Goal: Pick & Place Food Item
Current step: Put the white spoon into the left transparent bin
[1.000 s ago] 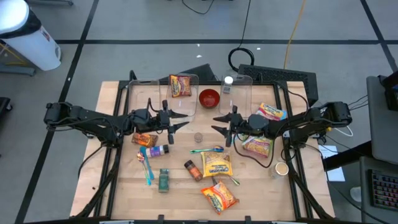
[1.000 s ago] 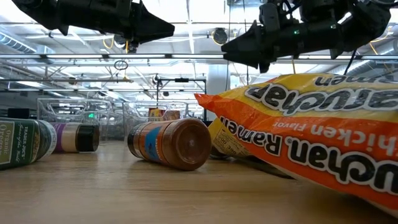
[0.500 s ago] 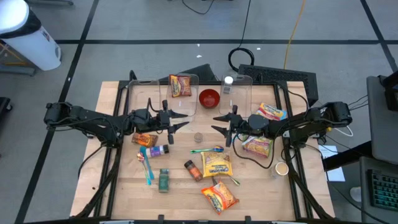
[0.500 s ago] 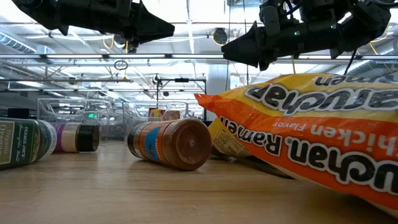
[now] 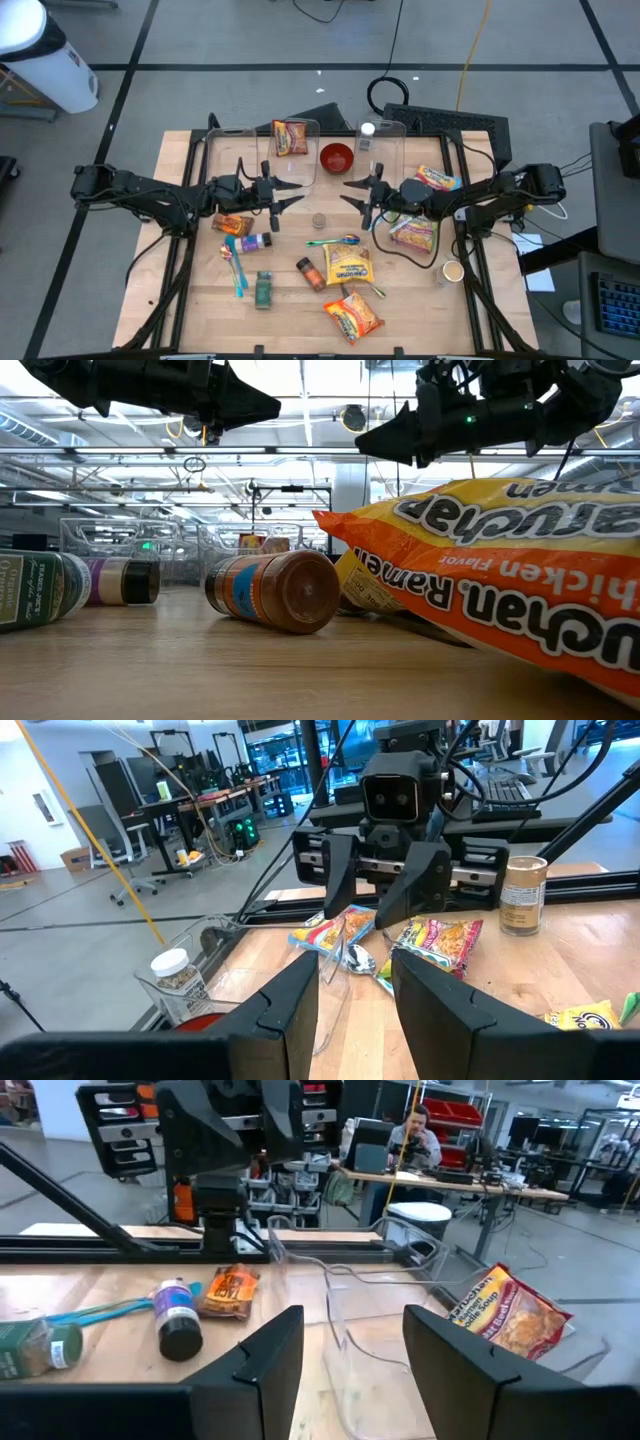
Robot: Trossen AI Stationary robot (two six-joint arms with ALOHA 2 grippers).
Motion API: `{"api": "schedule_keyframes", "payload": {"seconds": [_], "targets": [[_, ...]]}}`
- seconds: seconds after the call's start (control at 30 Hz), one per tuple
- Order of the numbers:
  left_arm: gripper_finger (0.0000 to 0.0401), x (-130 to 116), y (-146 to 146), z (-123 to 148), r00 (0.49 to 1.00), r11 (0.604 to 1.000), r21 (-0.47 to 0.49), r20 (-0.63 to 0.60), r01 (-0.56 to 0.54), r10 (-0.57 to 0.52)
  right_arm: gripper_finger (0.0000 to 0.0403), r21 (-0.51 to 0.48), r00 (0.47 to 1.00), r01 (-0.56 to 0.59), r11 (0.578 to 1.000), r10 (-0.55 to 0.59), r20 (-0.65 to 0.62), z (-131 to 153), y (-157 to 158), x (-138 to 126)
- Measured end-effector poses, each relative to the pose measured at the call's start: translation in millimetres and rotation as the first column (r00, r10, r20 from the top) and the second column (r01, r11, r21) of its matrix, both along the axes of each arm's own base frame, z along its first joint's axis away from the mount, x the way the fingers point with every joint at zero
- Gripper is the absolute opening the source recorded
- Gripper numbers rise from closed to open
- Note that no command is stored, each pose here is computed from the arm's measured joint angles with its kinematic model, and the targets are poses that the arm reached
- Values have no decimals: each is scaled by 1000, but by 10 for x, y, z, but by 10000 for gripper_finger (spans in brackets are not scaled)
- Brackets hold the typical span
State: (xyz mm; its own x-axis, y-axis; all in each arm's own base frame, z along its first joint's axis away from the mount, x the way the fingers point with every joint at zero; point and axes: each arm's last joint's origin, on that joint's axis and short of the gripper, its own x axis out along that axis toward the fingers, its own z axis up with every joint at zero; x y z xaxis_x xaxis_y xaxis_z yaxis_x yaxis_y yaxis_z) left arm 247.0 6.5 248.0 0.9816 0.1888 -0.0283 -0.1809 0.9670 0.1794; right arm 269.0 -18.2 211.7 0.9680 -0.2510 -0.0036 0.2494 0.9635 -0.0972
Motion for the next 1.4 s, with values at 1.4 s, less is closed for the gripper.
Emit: {"api": "schedule_keyframes", "payload": {"seconds": [1.4], "targets": [[136,-24,-226,-229,967,953,-278,-182,123,-178,164,-17,967,-254,967,254,-24,-18,76,10]]}}
